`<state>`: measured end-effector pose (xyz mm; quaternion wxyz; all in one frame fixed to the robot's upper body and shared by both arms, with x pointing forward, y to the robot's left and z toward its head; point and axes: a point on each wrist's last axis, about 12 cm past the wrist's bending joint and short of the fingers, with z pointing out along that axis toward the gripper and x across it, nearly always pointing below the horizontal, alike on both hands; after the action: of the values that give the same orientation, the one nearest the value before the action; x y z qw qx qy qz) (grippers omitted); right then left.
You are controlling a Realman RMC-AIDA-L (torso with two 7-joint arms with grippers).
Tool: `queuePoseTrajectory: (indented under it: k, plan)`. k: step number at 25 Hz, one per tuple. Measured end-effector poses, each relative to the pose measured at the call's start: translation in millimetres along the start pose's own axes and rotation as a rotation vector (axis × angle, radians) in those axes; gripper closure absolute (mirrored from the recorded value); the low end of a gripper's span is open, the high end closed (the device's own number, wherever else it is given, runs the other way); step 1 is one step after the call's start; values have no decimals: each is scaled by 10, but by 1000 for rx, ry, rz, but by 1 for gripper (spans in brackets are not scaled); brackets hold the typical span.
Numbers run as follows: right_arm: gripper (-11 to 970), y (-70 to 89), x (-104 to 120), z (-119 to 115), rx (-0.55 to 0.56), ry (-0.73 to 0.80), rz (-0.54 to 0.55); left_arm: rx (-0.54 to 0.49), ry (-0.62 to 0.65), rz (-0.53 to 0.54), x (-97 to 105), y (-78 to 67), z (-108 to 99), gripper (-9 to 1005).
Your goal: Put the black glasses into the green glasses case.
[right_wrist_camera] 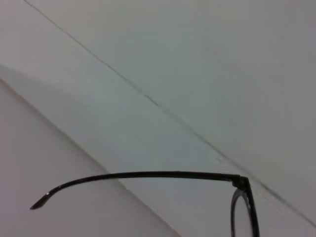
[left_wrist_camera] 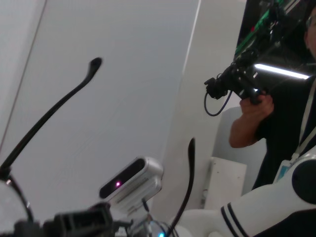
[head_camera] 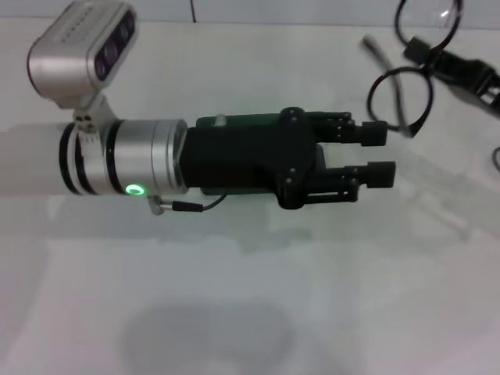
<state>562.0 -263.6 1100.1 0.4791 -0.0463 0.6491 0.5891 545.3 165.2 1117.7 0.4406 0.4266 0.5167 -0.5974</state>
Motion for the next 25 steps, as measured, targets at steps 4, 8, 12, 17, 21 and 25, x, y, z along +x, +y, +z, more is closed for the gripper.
queuePoseTrajectory:
  k: [4, 8, 12, 17, 21, 25]
  plan:
    - [844, 5, 103, 87, -3, 97, 37, 10, 0, -24, -50, 33, 60, 462]
    - [844, 15, 203, 143, -6, 181, 61, -7, -28, -37, -113, 81, 103, 462]
    - [844, 46, 269, 170, -28, 249, 61, -88, -44, -65, -125, 179, 118, 463]
    - [844, 80, 244, 157, -58, 261, 59, -182, -10, -120, -82, 285, 99, 463]
    - [845, 80, 178, 118, -63, 259, 50, -201, -8, -126, -65, 299, 90, 464]
    - [845, 64, 87, 63, -54, 251, 37, -181, -47, -121, -99, 258, 37, 465]
